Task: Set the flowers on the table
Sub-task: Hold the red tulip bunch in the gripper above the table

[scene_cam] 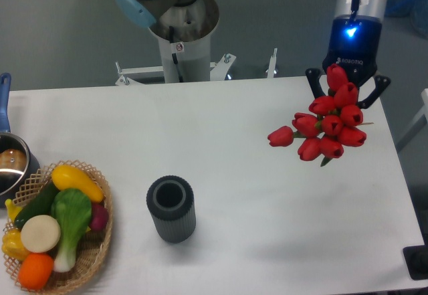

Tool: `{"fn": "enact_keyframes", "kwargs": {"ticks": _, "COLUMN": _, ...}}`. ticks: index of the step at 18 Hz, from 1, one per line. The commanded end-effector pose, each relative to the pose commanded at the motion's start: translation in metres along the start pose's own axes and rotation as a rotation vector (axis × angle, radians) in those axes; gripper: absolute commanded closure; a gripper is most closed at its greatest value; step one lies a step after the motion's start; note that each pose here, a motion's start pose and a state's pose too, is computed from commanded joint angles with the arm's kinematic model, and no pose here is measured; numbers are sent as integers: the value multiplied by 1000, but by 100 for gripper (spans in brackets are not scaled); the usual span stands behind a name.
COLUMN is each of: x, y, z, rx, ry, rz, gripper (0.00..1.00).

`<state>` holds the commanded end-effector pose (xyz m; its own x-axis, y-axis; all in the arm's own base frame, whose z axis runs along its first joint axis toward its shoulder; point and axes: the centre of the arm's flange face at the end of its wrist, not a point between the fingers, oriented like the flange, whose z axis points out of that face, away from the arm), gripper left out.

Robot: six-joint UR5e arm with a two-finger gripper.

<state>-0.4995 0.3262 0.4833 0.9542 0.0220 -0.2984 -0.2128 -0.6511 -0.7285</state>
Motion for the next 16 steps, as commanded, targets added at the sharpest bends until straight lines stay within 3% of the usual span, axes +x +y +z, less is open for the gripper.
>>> {"fn": "enact_keyframes", "kwargs": {"ticks": 11, "x": -7, "y": -6, "z": -3, "rx": 0, "ry": -11, "rz": -48, "gripper": 70}}
{"fn": "enact_keyframes", "kwargs": {"ticks": 16, "x": -7, "y": -6, "z": 5, "rx": -151, "ry": -58, "rz": -24, "gripper": 70}}
